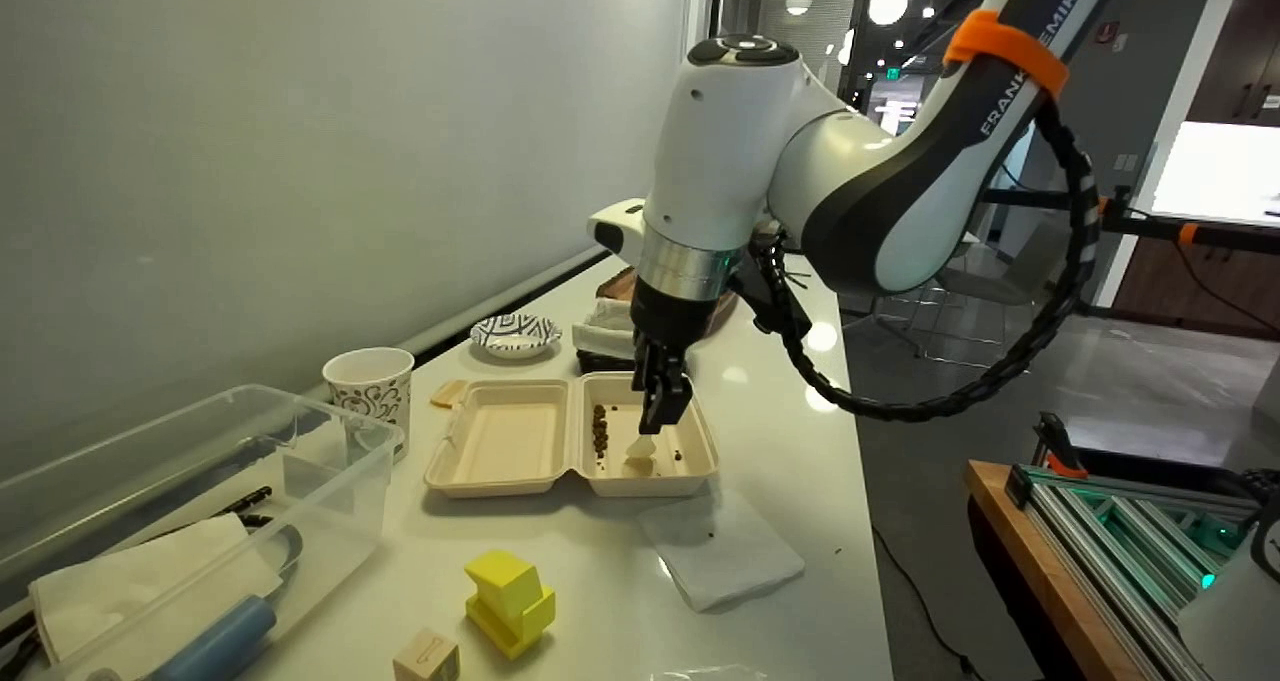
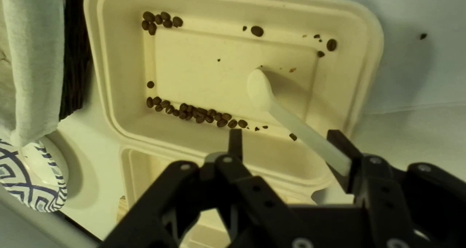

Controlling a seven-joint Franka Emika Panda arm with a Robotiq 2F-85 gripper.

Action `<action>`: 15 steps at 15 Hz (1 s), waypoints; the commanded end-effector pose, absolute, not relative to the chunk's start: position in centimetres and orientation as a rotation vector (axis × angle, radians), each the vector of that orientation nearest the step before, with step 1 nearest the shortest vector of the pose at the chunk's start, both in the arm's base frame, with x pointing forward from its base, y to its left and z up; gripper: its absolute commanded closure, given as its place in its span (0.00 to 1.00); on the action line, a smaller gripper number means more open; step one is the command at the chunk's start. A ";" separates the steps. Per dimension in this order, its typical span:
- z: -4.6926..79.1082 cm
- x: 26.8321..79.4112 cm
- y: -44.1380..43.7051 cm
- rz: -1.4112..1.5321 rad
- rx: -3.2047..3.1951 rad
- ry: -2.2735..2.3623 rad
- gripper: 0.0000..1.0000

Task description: Remove the plastic spoon from the paper cup and put it in the takeaway pack

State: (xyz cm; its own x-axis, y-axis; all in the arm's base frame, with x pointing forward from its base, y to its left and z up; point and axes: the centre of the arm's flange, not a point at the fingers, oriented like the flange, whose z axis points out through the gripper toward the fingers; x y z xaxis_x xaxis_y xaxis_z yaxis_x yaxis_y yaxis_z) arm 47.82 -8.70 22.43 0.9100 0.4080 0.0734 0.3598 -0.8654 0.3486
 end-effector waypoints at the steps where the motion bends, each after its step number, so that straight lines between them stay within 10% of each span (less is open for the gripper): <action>1: 20.5 48.2 -8.3 0.233 2.776 0.548 0.27; 7: 19.2 48.3 -7.2 0.245 2.832 0.518 0.00; 15: 22.8 49.6 -3.8 0.320 2.999 0.357 0.00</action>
